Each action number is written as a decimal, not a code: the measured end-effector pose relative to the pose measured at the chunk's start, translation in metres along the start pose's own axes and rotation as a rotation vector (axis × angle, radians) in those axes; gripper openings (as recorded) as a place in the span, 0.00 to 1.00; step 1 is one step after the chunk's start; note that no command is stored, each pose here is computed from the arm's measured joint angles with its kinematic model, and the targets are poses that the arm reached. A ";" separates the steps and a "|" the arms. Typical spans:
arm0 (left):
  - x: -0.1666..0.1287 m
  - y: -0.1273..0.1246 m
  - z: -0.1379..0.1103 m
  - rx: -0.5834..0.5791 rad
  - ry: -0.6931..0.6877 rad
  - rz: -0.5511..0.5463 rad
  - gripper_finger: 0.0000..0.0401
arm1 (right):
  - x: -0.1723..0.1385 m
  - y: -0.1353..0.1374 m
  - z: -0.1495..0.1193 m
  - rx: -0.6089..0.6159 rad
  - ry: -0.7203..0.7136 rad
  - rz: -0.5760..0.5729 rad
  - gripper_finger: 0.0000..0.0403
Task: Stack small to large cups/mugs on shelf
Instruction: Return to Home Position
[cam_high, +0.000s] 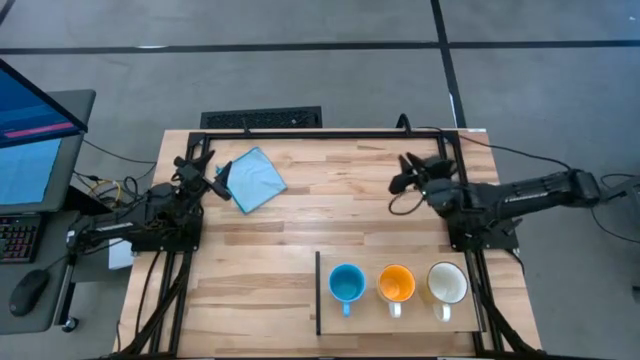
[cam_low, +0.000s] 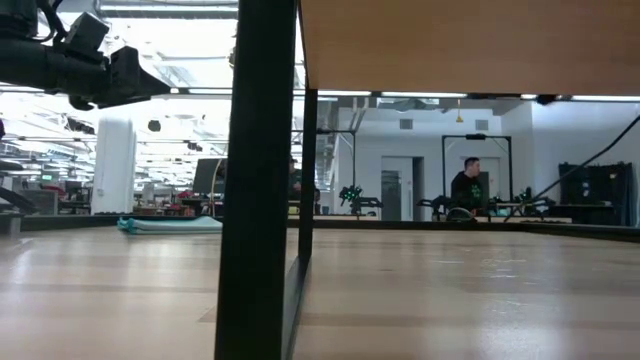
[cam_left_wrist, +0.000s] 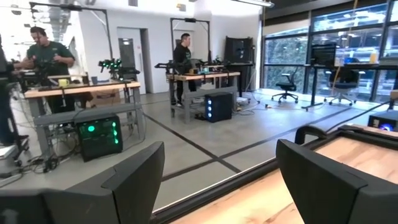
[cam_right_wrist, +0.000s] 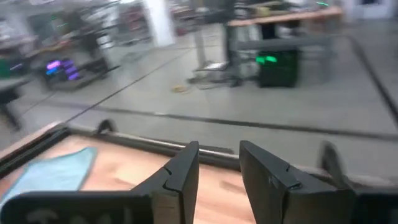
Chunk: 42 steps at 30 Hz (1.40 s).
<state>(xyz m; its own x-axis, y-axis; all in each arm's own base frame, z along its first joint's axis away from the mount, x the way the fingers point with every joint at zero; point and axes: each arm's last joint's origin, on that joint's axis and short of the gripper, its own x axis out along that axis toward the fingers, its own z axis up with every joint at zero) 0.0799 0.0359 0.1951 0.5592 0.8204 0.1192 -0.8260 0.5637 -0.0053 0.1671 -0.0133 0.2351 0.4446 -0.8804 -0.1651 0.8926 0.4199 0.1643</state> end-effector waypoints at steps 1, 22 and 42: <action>0.000 0.000 0.000 0.000 -0.001 -0.008 0.75 | 0.005 0.003 0.004 -0.024 0.002 0.040 0.34; 0.001 0.000 -0.013 -0.010 0.100 -0.071 0.75 | 0.068 -0.044 0.030 -0.095 -0.107 0.323 0.34; 0.006 0.007 -0.012 -0.010 0.093 -0.005 0.75 | 0.035 -0.078 0.024 -0.087 -0.120 0.256 0.35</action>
<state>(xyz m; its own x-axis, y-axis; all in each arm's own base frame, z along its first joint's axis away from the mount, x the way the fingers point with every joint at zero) 0.0784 0.0458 0.1834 0.5677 0.8228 0.0264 -0.8228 0.5682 -0.0151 0.1113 -0.0824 0.2395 0.6487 -0.7609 -0.0117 0.7579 0.6446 0.1009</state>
